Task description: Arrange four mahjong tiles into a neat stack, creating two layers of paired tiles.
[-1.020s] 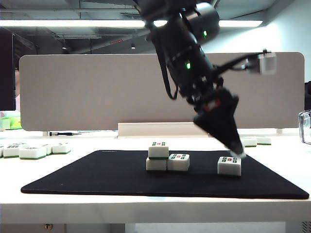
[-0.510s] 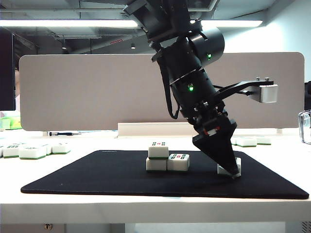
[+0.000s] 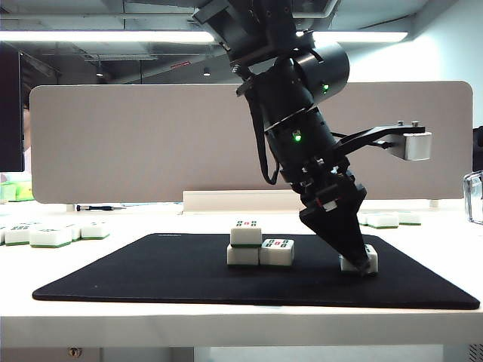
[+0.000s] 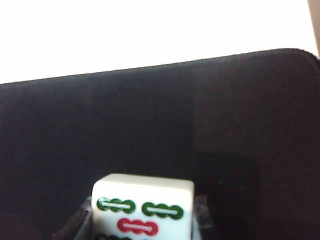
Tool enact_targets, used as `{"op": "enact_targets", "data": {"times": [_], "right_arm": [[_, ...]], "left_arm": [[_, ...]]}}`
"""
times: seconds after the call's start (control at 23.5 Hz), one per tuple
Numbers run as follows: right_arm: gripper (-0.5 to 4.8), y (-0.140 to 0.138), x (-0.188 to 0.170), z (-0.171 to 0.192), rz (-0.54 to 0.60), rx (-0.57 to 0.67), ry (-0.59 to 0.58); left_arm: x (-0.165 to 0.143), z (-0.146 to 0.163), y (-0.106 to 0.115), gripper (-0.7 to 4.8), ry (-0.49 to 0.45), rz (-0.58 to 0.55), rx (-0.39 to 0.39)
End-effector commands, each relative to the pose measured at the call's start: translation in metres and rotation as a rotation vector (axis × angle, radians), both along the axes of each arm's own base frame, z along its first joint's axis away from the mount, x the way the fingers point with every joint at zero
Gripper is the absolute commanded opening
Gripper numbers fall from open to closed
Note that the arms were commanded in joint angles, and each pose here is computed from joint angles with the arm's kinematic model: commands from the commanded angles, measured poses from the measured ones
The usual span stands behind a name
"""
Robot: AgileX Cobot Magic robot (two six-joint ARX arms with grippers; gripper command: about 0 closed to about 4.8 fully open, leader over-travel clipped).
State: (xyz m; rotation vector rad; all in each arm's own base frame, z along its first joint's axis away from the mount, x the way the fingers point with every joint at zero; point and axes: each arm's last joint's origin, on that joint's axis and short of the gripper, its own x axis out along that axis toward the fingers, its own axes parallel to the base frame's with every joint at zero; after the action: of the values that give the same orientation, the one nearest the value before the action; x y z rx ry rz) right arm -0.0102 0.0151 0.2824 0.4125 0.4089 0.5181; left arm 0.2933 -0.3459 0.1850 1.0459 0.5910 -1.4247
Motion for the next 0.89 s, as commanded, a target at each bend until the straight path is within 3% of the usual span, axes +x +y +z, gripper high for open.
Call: {"op": "enact_targets", "data": {"times": [0.04, 0.38, 0.6, 0.89], "right_arm": [[-0.01, 0.0, -0.002, 0.002, 0.0, -0.002, -0.026], [-0.01, 0.0, -0.002, 0.002, -0.004, -0.003, -0.027], [-0.01, 0.0, -0.002, 0.002, -0.004, -0.003, -0.026], [-0.01, 0.0, -0.002, 0.002, -0.004, -0.003, -0.026]], "left_arm": [[-0.002, 0.015, 0.002, 1.49, -0.038, 0.014, -0.002], [0.002, 0.053, 0.025, 1.5, -0.092, 0.123, -0.016], [0.013, 0.043, 0.051, 1.51, -0.006, 0.186, 0.106], [0.014, 0.042, 0.055, 1.51, 0.019, 0.192, 0.123]]}}
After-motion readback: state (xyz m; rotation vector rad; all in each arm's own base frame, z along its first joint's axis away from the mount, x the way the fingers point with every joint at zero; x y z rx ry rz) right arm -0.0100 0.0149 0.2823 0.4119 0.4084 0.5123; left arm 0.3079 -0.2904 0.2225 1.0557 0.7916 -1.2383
